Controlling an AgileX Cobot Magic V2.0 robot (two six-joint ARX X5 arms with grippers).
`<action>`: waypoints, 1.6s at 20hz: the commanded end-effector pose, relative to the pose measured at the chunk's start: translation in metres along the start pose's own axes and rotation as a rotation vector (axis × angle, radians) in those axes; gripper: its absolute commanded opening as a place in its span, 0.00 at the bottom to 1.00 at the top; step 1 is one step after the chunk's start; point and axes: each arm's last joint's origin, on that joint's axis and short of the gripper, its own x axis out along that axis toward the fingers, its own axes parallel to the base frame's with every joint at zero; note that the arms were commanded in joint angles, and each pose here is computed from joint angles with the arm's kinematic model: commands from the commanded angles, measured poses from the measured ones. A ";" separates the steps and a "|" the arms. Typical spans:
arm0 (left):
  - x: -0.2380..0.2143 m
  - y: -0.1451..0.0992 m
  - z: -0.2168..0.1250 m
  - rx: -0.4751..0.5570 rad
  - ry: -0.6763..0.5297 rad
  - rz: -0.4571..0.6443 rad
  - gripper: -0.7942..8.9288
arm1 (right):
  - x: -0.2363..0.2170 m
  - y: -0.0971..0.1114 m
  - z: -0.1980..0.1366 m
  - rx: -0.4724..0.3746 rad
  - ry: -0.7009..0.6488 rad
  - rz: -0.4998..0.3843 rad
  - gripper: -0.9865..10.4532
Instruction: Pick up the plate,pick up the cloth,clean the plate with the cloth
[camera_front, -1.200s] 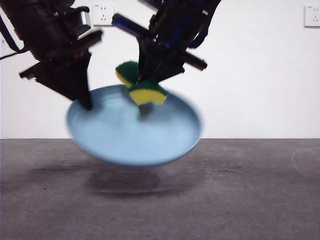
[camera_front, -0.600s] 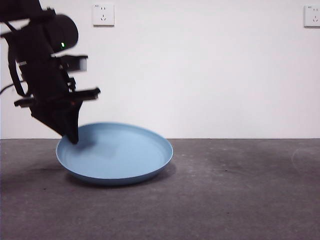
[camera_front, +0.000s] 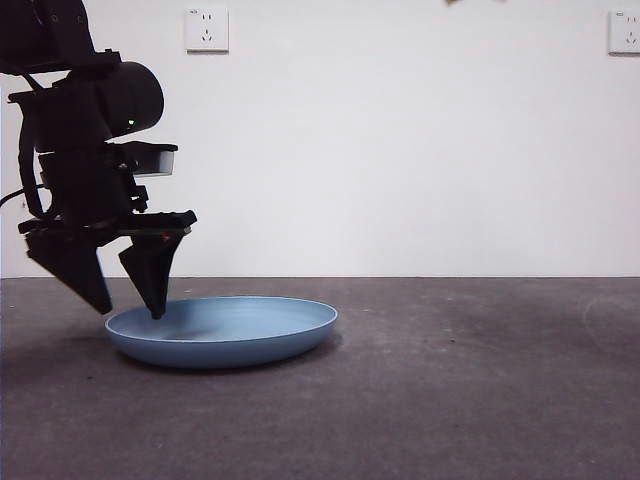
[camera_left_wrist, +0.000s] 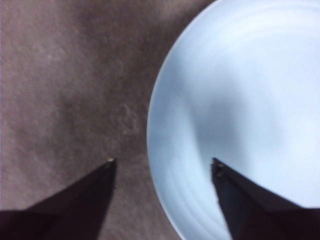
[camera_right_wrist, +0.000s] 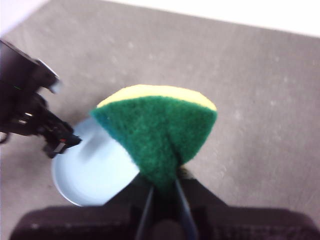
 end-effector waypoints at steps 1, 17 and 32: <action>-0.009 -0.005 -0.004 -0.017 0.014 -0.040 0.56 | 0.023 -0.002 -0.003 -0.007 0.059 -0.033 0.07; -0.186 -0.041 -0.050 0.069 -0.298 -0.151 0.56 | 0.238 -0.056 -0.097 0.111 0.595 -0.099 0.09; -0.203 -0.041 -0.059 0.084 -0.345 -0.163 0.56 | 0.235 -0.070 -0.101 0.174 0.652 -0.034 0.64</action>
